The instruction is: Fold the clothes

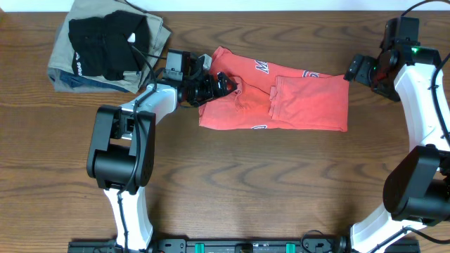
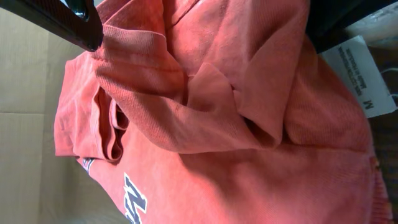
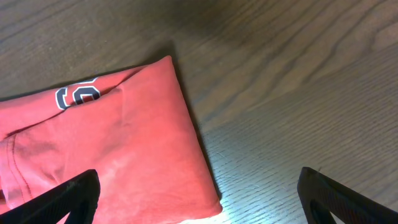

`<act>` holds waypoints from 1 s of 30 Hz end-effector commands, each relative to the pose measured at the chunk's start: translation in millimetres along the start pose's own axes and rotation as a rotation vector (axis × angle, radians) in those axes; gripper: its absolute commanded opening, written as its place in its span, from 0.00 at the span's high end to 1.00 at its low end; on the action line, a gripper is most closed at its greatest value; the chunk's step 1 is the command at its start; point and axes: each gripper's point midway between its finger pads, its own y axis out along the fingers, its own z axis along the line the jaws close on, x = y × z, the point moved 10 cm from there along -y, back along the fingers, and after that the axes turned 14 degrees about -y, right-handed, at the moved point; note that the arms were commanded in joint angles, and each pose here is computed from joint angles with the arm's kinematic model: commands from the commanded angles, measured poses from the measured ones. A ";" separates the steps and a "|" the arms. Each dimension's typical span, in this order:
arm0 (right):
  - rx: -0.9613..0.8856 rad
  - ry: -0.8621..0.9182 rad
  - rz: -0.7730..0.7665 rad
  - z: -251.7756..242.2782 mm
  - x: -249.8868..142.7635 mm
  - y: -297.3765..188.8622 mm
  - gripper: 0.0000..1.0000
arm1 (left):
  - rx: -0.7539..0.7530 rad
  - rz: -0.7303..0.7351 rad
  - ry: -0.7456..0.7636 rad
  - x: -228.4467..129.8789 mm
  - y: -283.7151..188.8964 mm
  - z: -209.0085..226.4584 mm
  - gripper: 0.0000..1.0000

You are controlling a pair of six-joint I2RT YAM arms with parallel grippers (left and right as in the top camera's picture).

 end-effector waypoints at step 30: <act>-0.012 0.020 0.006 -2.2 -0.9 1.5 0.01 | 0.364 -0.132 -0.055 -17.5 24.4 30.6 0.05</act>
